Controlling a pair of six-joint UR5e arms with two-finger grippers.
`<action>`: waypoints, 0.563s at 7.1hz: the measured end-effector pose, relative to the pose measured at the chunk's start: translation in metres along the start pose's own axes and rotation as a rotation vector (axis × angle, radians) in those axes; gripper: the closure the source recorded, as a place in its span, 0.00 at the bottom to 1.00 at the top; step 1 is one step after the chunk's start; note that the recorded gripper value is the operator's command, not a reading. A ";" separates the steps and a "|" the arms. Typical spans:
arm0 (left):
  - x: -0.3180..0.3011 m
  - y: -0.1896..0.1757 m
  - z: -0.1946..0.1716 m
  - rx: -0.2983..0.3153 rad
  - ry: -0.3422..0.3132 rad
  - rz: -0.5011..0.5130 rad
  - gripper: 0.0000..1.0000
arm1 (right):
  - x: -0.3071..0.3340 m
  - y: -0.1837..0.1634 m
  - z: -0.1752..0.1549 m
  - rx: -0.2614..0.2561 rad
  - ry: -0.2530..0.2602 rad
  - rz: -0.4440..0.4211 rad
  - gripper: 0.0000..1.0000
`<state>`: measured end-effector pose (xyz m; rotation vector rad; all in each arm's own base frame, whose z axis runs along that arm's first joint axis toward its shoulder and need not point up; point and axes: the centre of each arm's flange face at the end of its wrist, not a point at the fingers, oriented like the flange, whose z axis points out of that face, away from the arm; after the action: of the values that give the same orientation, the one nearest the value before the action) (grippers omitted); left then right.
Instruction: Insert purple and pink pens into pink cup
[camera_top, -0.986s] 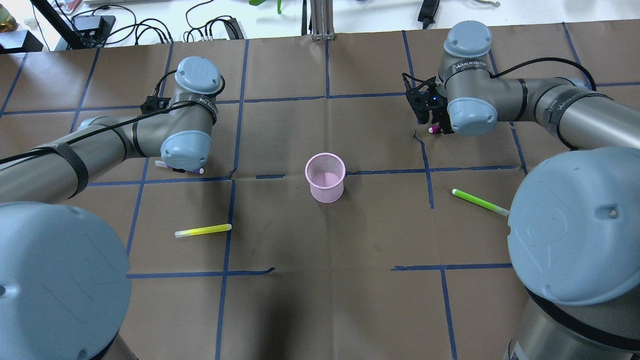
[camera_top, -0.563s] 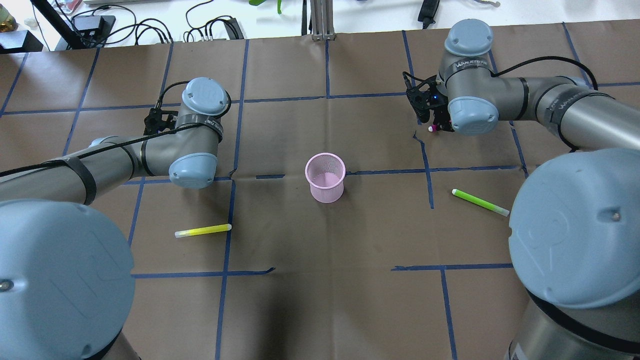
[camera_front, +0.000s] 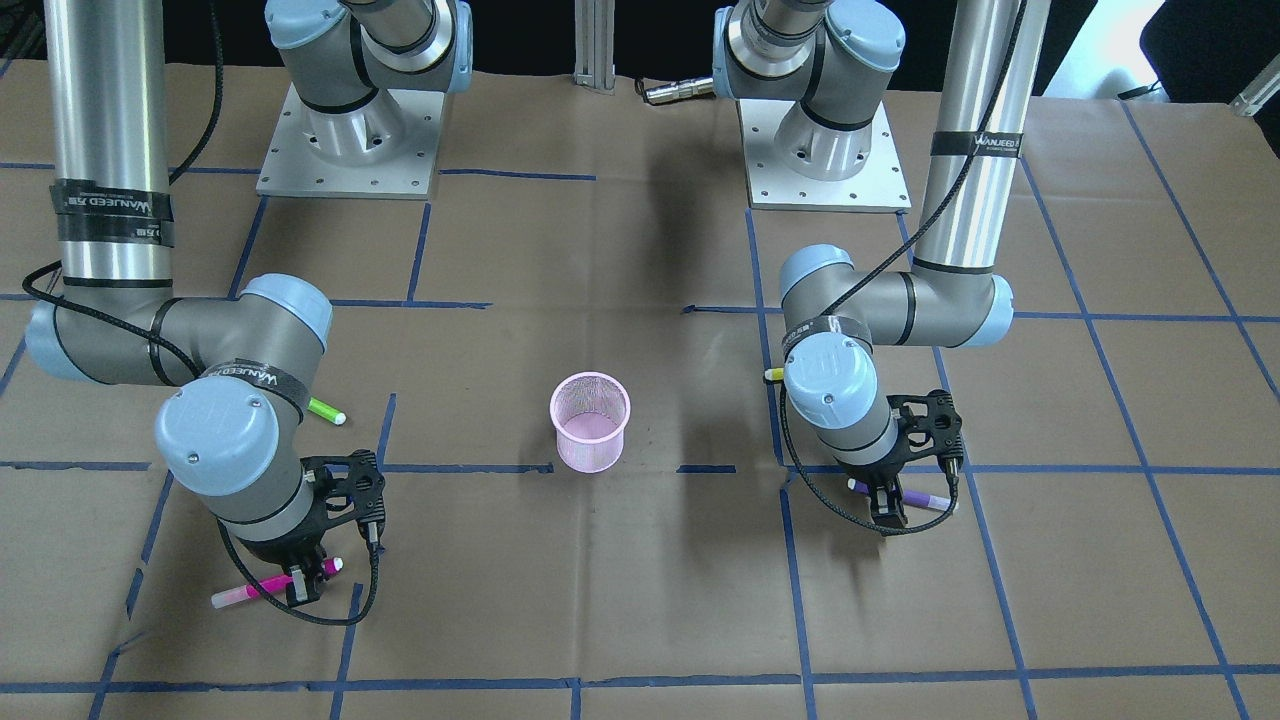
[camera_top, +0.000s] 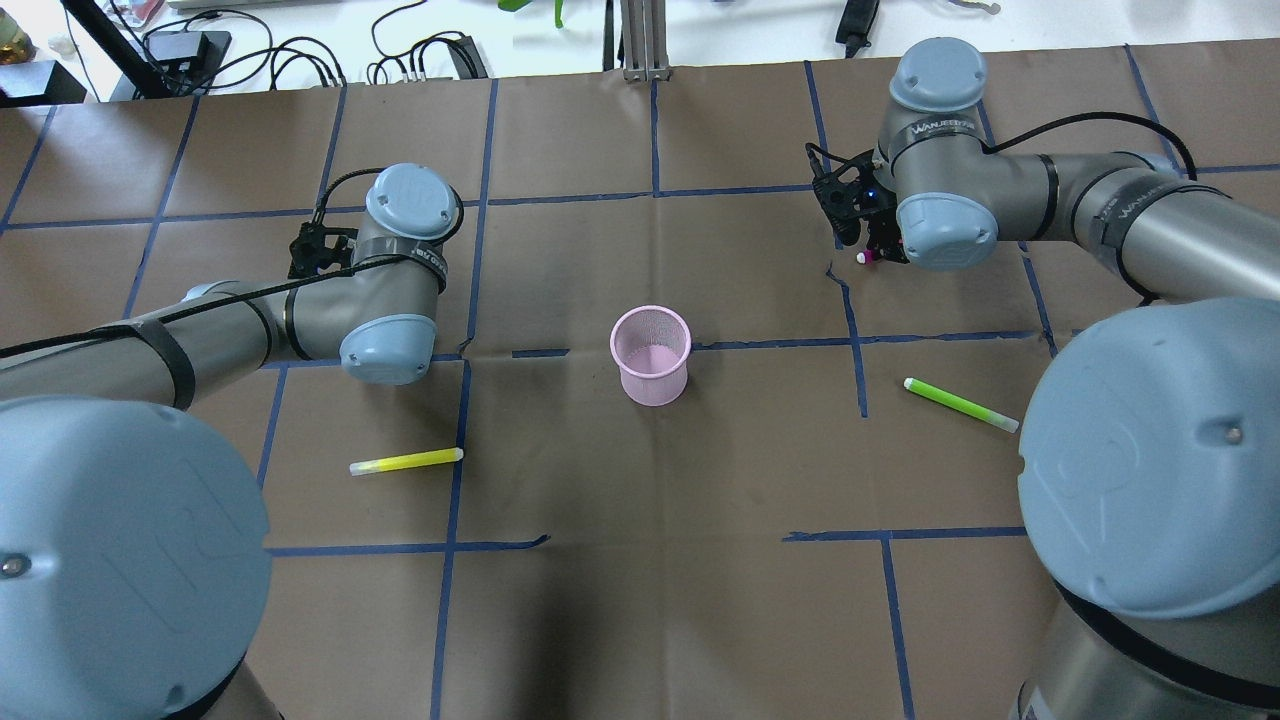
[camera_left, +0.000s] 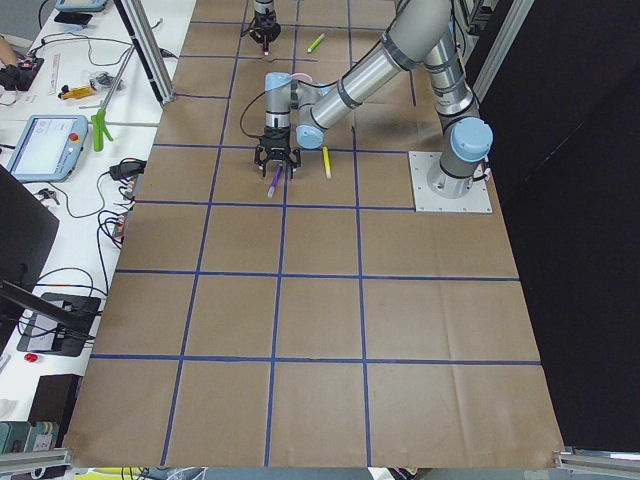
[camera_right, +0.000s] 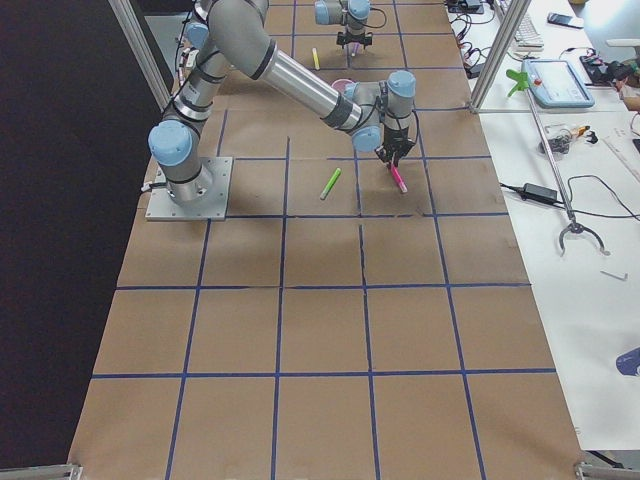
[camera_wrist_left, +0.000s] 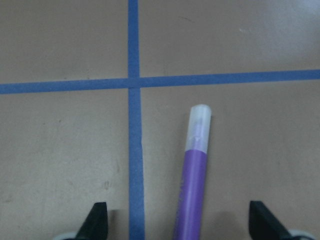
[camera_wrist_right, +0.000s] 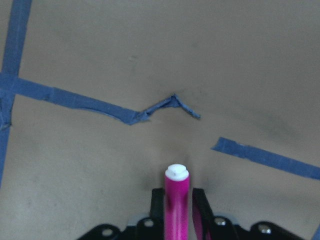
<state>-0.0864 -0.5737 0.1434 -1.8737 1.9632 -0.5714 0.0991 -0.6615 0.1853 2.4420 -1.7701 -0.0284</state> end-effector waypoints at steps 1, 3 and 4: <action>0.001 -0.002 -0.002 0.004 0.014 -0.009 0.21 | 0.000 0.000 0.001 0.001 0.000 0.001 0.53; 0.004 -0.004 -0.004 0.011 0.046 -0.025 0.22 | 0.000 0.000 0.003 0.002 -0.002 0.002 0.53; 0.004 -0.004 -0.004 0.011 0.050 -0.026 0.30 | 0.000 0.000 0.004 0.002 -0.004 0.001 0.55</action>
<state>-0.0851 -0.5776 0.1487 -1.8986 1.9650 -0.6414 0.0987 -0.6623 0.1816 2.4435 -1.7740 -0.0315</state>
